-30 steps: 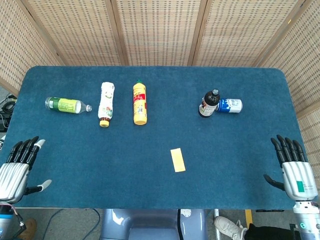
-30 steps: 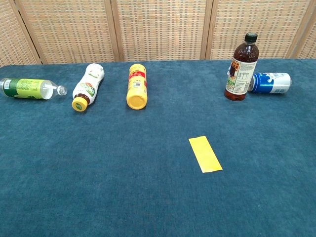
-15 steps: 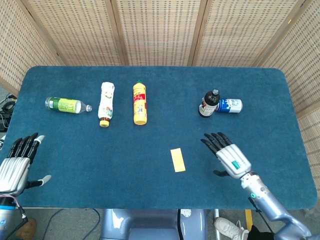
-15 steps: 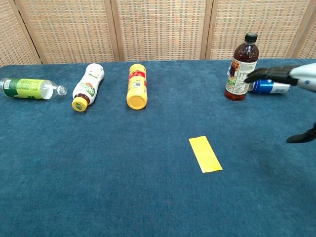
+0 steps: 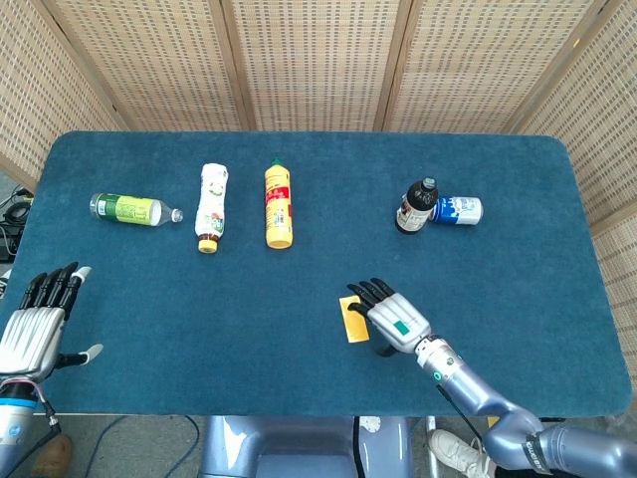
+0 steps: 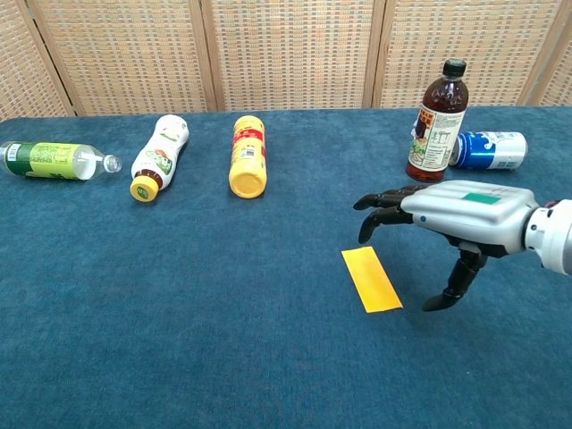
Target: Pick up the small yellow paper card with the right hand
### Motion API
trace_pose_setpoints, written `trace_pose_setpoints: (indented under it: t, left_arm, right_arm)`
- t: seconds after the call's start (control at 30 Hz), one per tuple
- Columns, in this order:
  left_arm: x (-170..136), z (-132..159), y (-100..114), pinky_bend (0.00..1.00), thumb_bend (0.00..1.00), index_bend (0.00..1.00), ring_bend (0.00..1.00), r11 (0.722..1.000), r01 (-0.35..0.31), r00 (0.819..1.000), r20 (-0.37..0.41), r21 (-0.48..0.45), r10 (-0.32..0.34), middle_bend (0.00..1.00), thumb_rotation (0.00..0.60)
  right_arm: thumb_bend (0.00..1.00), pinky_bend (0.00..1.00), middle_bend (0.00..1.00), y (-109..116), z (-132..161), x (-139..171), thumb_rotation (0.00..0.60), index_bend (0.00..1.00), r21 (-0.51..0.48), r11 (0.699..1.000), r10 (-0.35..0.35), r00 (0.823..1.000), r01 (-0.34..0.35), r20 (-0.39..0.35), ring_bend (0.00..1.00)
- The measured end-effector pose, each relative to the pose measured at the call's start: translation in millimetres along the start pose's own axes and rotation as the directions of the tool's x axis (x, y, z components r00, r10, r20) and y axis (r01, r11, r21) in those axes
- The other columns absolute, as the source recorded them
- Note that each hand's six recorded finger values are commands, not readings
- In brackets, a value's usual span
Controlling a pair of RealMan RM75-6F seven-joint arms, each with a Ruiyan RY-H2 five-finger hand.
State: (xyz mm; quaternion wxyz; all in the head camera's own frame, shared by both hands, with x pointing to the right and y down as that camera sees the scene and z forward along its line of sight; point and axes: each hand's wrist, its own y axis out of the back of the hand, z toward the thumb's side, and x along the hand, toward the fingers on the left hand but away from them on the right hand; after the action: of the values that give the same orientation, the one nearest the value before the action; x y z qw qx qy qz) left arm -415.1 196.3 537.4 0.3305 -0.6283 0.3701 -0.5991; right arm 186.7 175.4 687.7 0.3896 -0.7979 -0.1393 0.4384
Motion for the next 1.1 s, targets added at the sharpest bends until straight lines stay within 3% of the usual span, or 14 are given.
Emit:
trace_pose_setpoints:
  t: [0.67,1.1]
  left_arm:
    - [2,2,-3,0.00,0.00,0.00,0.00,1.000,0.010,1.000,-0.001,0.005,-0.010,0.00,0.600]
    - [2,0,-1,0.00,0.00,0.00,0.00,1.000,0.010,1.000,0.000,-0.003,-0.010,0.00,0.600]
  right_arm:
    - [0.15,0.00,0.00,-26,14,-28,0.600,0.24,0.052,0.999,0.004,1.000,-0.004,0.014,0.00]
    - [0.15,0.00,0.00,-28,9,-41,0.600,0.24,0.082,0.997,-0.013,0.999,0.009,0.045,0.00]
